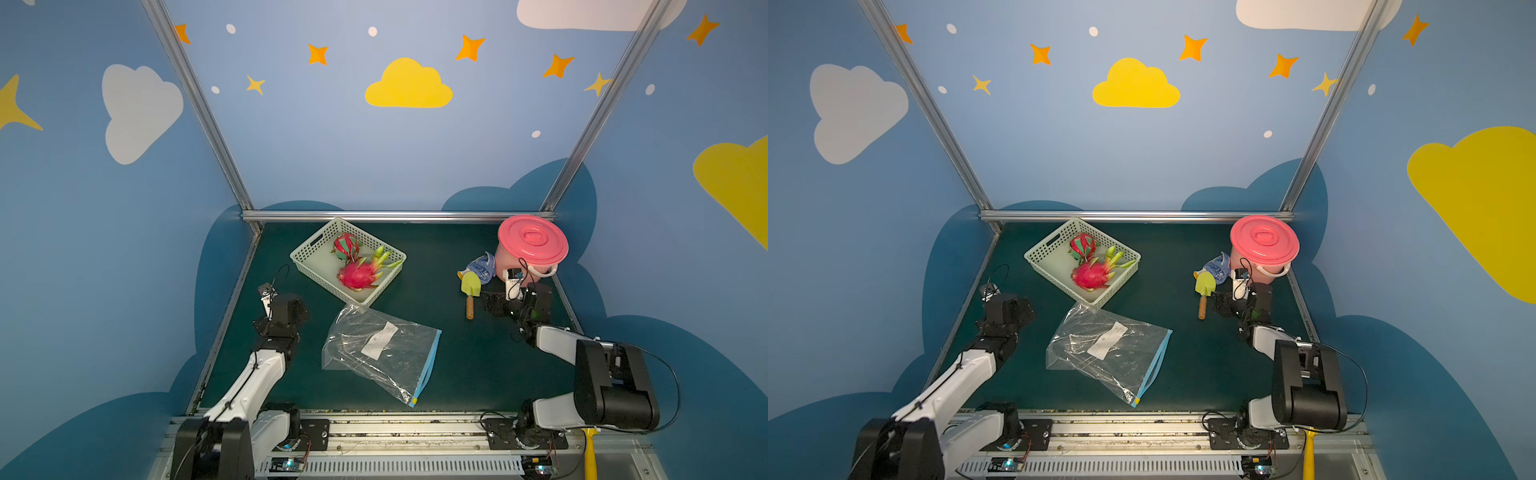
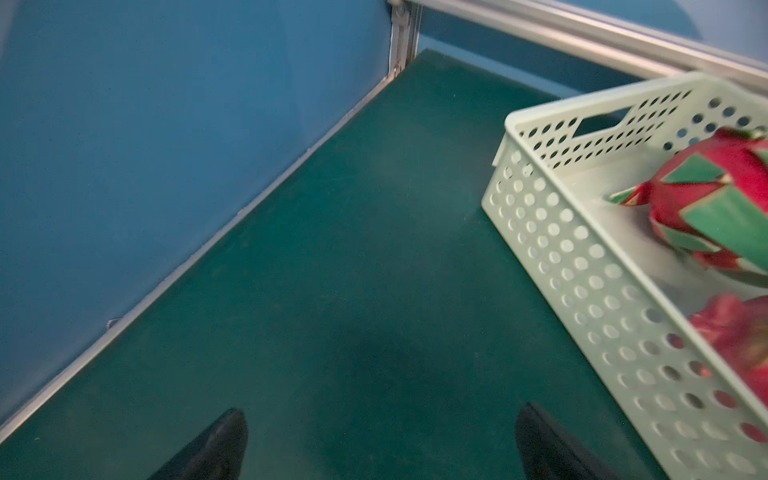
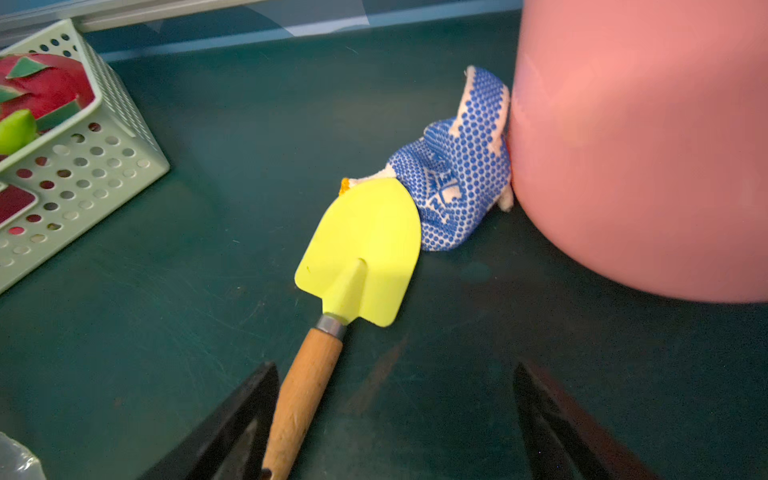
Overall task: Open the zip-top bag and take out the dragon fruit
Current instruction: Reset both arms
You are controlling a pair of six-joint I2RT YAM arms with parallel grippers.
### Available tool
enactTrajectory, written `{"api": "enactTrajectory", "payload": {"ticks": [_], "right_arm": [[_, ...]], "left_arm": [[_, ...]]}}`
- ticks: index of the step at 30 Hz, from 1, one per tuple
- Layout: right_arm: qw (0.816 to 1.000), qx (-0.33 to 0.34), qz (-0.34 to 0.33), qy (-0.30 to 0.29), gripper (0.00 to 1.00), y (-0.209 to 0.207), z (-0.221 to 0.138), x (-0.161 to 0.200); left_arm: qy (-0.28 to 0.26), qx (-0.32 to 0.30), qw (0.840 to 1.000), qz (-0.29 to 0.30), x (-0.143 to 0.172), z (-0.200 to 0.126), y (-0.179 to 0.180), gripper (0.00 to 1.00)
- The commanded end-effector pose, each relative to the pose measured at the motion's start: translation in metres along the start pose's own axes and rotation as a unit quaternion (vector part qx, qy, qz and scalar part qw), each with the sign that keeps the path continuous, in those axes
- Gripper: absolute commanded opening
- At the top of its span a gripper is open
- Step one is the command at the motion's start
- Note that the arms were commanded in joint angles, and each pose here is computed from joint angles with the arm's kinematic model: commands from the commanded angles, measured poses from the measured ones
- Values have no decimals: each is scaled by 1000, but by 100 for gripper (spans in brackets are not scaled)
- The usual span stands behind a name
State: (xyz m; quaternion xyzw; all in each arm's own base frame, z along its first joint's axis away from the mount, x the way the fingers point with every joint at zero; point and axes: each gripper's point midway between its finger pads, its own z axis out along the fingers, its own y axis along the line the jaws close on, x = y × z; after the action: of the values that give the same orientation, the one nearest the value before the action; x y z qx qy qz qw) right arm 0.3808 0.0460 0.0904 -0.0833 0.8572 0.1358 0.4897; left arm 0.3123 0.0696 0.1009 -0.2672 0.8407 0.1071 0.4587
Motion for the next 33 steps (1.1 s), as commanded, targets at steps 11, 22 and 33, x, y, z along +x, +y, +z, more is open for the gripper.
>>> {"api": "enactTrajectory", "payload": {"ticks": [11,22,33], "right_arm": [[997,23,-30,-68,87,-5,4,-6],[997,24,-31,-69,91,-6,3,-5],[997,23,-31,-69,91,-5,3,-6]], "left_arm": [[-54,155,983,77,-10,48,-83,100],[-47,164,984,55,-9,51,-76,100],[-46,170,983,54,-7,51,-76,100]]}}
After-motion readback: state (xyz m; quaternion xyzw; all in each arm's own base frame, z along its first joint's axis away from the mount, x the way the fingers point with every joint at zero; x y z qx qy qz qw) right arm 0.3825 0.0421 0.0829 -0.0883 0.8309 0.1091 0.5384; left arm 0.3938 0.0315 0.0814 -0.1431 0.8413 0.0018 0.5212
